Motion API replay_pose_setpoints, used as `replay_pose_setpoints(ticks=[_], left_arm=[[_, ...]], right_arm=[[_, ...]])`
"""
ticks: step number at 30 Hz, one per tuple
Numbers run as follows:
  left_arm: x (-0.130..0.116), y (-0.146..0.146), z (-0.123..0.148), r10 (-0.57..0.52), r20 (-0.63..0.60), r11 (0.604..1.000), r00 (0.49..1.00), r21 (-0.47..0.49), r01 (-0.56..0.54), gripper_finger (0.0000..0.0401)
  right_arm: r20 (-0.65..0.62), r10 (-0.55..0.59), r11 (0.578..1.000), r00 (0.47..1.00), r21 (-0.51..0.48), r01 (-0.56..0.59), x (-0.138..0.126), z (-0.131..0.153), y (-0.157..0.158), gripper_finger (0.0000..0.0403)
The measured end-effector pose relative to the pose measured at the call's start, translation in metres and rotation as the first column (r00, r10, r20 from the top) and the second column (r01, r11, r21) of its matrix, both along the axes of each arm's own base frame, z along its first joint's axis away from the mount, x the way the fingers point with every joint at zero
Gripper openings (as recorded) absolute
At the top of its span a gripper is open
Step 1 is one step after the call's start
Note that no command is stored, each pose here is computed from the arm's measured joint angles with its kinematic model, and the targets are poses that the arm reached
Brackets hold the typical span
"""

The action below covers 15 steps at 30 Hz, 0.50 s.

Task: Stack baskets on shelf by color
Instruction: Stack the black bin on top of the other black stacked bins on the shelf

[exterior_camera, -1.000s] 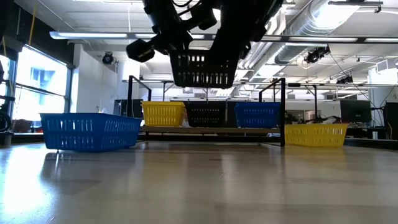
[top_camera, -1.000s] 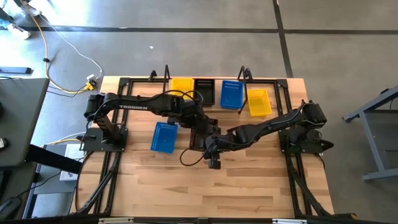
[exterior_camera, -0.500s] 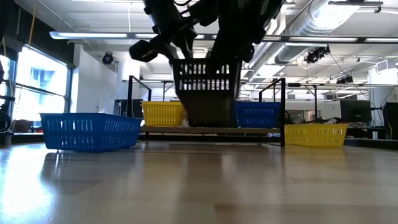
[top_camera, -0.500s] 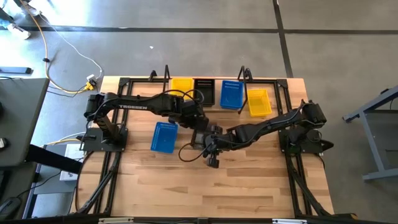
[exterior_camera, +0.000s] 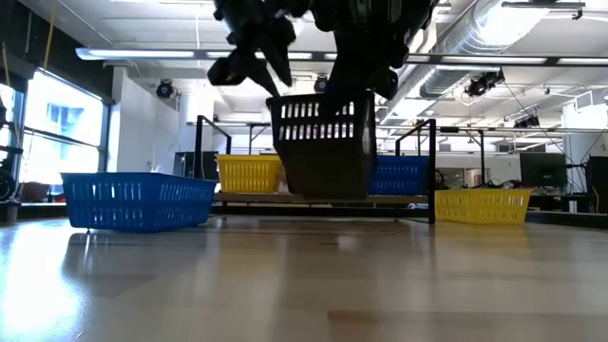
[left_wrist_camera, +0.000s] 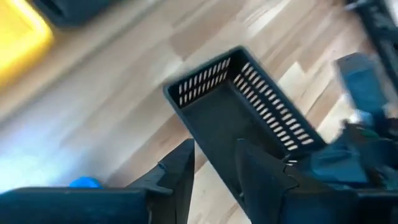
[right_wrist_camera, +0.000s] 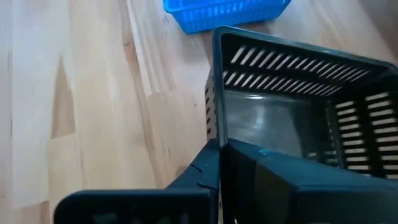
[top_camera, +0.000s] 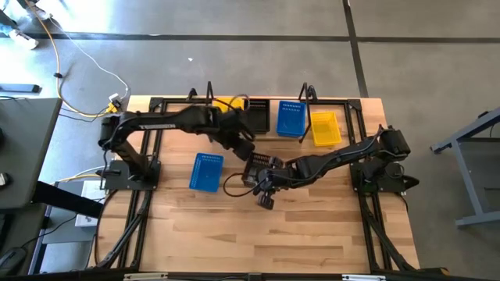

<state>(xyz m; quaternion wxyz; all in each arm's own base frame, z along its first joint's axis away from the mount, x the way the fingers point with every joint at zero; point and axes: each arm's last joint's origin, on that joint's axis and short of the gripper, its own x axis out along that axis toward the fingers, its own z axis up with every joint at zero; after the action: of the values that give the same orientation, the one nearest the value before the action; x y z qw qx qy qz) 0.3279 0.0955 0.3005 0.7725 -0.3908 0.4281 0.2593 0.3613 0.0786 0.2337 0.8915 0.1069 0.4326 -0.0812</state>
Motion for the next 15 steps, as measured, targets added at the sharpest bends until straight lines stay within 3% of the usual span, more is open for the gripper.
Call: replay_pose_setpoints(ticks=[9,15], left_arm=[[-0.042,0.008,0.045,-0.116,0.078,0.983,0.99,0.154,0.103,0.0102],[-0.063,0.001,0.065,-0.209,0.095,0.954,0.973,0.239,0.182,0.0102]], right_arm=[[0.038,-0.053,0.99,0.998,-0.13,0.057,-0.004,0.014,-0.018,0.0],[0.077,-0.021,0.965,0.997,-0.261,0.041,-0.011,0.037,-0.046,0.0]])
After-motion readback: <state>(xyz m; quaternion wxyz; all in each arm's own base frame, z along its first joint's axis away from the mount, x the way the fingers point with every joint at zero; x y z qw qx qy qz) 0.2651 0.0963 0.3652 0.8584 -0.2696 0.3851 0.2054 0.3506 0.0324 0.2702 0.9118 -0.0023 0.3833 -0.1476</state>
